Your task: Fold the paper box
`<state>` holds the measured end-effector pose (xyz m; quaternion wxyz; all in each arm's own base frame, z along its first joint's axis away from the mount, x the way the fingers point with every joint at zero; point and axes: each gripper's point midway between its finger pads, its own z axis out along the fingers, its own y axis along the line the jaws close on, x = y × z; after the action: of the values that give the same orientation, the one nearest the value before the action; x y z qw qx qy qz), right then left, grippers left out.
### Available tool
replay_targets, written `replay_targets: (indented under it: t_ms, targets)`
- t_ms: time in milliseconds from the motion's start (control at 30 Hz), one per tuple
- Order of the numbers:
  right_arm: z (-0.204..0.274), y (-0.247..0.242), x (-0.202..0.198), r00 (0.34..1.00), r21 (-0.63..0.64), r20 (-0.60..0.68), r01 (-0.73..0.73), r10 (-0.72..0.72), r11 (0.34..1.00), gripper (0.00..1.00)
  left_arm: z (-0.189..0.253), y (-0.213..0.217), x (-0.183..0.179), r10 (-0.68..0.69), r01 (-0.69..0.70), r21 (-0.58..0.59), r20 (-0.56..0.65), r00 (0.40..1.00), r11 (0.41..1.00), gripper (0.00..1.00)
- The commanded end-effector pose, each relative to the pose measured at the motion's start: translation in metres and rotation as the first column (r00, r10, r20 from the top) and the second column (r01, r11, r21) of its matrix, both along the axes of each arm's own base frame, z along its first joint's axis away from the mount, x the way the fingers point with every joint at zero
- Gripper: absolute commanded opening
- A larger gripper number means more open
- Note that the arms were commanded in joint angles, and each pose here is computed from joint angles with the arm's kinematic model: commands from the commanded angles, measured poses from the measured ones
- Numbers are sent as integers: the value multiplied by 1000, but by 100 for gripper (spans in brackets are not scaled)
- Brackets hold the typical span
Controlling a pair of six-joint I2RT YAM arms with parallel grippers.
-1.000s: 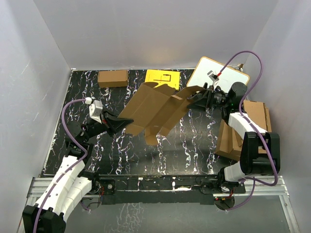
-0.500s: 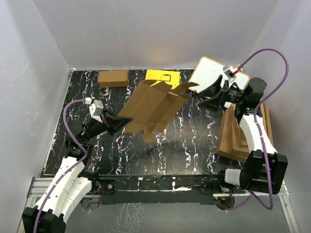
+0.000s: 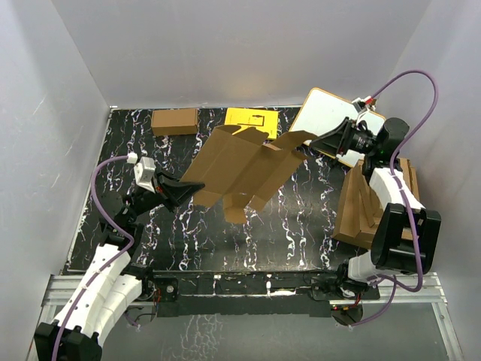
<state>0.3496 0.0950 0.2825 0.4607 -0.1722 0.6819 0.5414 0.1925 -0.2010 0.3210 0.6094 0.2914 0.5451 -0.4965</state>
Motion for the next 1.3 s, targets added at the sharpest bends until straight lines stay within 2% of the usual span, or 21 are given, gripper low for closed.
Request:
replay_targets:
  t_ms: [0,100,467,667,900,1000,1233,1267]
  targets:
    - [31,19,-16,991,-7,101,-92,92,996,56,11,0,-6,-19,20,-22,53,998,1000,0]
    - [30,30,-29,986,-12,116,-118,118,993,66,10,0,-5,-17,18,-23,56,998,1000,0]
    - [17,54,-41,975,-22,100,-198,199,980,63,15,0,-7,-21,24,-51,67,998,998,0]
    - [16,63,-51,964,-34,122,-233,235,972,54,17,0,-7,-26,30,-61,70,997,998,0]
    - [18,65,-55,959,-40,133,-247,251,968,26,19,0,-4,-22,27,-71,67,997,997,0]
    - [19,64,-56,957,-44,143,-248,252,968,10,17,0,-3,-15,19,-68,63,998,997,0]
    - [21,64,-59,954,-58,167,-243,250,968,8,9,2,6,20,-18,-63,31,999,998,0]
    - [22,63,-58,953,-63,174,-239,246,969,15,9,2,8,31,-30,-67,20,999,997,0]
